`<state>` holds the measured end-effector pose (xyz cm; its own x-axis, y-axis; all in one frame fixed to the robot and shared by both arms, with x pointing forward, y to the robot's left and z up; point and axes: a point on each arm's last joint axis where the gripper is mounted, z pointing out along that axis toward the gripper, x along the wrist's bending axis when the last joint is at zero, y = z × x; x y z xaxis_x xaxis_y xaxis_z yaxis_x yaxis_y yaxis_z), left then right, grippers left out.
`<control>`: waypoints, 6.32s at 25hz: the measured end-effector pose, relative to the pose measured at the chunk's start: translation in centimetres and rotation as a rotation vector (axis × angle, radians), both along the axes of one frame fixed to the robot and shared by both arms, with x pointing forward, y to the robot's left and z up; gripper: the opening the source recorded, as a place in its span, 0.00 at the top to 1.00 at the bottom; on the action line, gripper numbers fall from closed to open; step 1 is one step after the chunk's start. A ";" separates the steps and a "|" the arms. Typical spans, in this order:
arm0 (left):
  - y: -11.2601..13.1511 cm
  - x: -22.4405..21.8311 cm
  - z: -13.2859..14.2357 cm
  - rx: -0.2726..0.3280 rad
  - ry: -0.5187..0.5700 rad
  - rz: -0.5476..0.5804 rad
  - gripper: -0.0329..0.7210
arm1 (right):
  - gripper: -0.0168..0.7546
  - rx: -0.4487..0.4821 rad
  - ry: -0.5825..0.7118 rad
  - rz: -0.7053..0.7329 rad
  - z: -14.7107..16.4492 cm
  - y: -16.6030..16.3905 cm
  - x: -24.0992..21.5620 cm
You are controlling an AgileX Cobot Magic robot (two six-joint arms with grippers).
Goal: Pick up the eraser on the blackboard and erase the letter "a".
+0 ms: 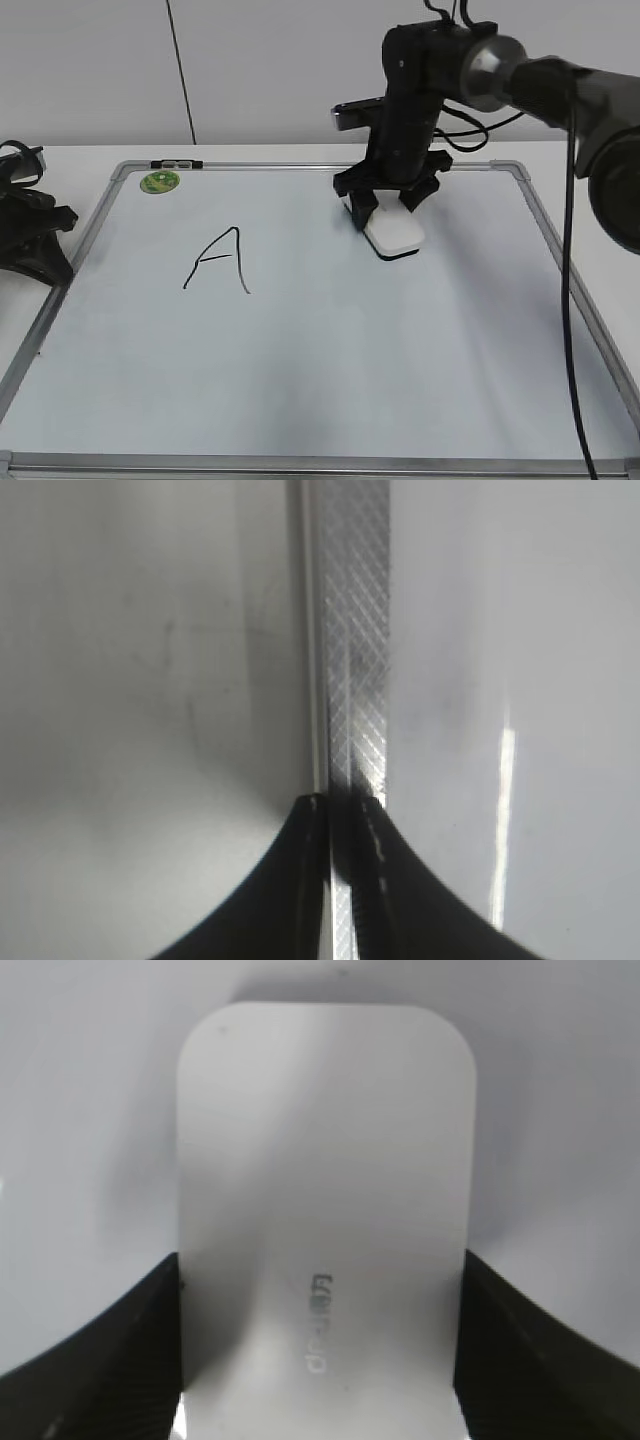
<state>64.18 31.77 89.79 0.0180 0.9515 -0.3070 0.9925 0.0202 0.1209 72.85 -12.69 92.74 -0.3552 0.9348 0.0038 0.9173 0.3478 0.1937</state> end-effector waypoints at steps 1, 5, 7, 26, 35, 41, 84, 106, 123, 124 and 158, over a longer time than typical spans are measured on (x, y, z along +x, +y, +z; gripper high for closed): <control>0.0 0.0 0.0 0.000 0.000 0.000 0.92 | 0.29 -0.009 -0.003 -0.017 0.0 -0.8 0.3; 0.0 0.0 0.0 0.000 0.000 0.000 0.92 | 0.29 -0.020 -0.012 -0.074 0.3 -3.7 1.1; 0.0 0.0 0.0 0.000 0.000 0.000 0.92 | 0.29 -0.020 -0.017 -0.095 0.6 -4.8 1.4; 0.0 0.0 -0.1 -0.001 -0.001 0.002 0.92 | 0.29 -0.005 -0.033 -0.134 9.2 -8.8 -4.1; 0.0 0.0 -0.1 -0.003 -0.001 0.004 0.92 | 0.29 -0.022 0.065 -0.246 8.0 -13.1 -8.5; 0.0 0.0 -0.1 -0.003 -0.001 0.004 0.92 | 0.29 -0.005 0.073 -0.306 5.4 -14.4 -9.4; 0.0 0.0 0.0 -0.004 -0.001 0.005 0.90 | 0.18 0.001 0.100 -0.361 4.3 -15.5 -5.9; -0.1 1.5 10.9 0.008 -0.070 -0.085 0.37 | 0.21 0.050 -0.007 -0.299 11.6 -15.2 -7.8; -2.8 -8.5 28.4 0.126 -0.463 -0.060 0.37 | 0.21 0.156 -0.288 -0.277 23.8 -15.0 -15.2; -3.2 -9.4 29.0 0.127 -0.480 -0.070 0.37 | 0.21 0.160 -0.298 -0.276 24.2 -15.0 -15.9; -3.8 -35.8 17.7 0.107 -0.526 -0.087 0.37 | 0.21 0.220 -0.438 -0.265 18.9 -15.6 -42.6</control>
